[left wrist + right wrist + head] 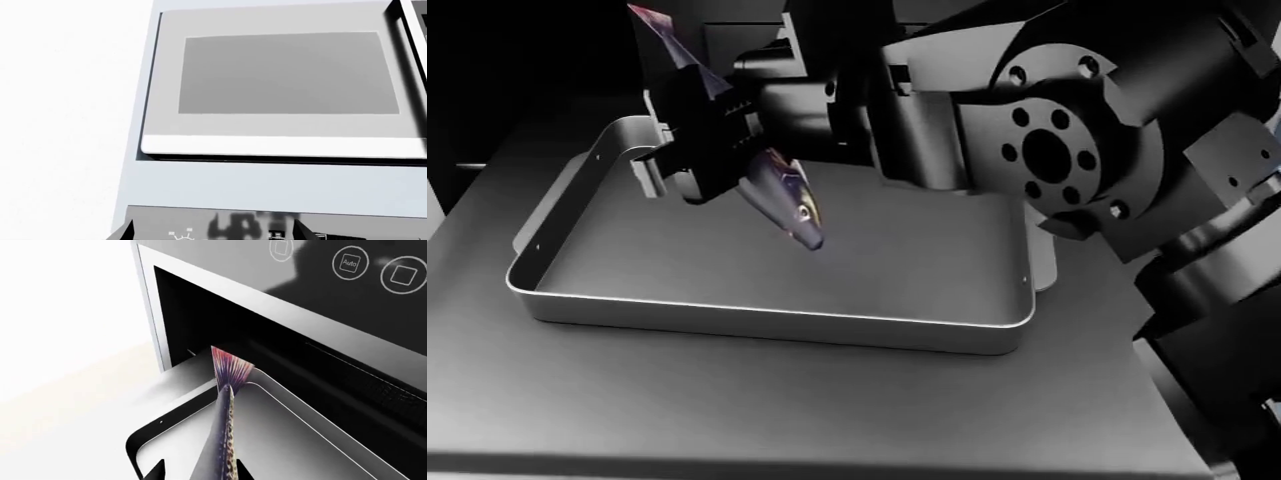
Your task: Pick the fish from the top rack in the oven and place it on the plate on the counter.
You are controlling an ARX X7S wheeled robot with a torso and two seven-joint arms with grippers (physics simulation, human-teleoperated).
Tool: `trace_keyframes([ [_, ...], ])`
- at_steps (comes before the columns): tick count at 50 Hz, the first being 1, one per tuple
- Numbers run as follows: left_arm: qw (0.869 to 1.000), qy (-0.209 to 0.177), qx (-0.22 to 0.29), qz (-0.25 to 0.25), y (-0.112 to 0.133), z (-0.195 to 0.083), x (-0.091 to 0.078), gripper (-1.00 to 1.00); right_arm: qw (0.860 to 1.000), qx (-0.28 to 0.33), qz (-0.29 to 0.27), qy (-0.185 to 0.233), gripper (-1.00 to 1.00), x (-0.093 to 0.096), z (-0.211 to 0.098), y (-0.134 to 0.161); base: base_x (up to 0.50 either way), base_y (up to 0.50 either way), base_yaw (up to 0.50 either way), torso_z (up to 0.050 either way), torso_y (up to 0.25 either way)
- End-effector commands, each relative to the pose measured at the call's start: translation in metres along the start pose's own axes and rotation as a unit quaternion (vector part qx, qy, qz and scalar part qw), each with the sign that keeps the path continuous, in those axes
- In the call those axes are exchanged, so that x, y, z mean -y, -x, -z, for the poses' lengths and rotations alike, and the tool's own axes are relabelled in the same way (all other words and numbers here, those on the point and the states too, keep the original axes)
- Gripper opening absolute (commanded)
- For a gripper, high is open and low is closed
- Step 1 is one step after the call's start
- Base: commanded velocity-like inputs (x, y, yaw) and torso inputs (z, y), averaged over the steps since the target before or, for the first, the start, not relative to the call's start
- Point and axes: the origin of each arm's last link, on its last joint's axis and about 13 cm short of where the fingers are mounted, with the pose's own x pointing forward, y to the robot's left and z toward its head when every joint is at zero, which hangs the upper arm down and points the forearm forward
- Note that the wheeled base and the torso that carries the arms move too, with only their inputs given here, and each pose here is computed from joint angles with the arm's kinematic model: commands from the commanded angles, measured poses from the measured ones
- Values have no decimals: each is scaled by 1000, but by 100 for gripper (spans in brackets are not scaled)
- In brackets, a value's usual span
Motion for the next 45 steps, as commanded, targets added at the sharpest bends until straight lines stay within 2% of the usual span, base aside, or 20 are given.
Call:
trace_keyframes([
  [1,1000,0,-2,-2,0,2,0,100,1000,10,-14,9,-100,-9,0,5,0,0,0,0,0],
  [8,1000,1,-3,-3,1,4,-1,100,999,21,-25,13,-100,-18,-2,11,0,0,0,0,0],
  [33,1000,1,-4,-1,1,4,0,100,998,39,-35,19,-100,-27,-4,19,0,0,0,0,0],
  [45,1000,1,-4,0,0,4,0,100,998,35,-38,20,-100,-27,-4,17,-426,-337,0,0,0],
])
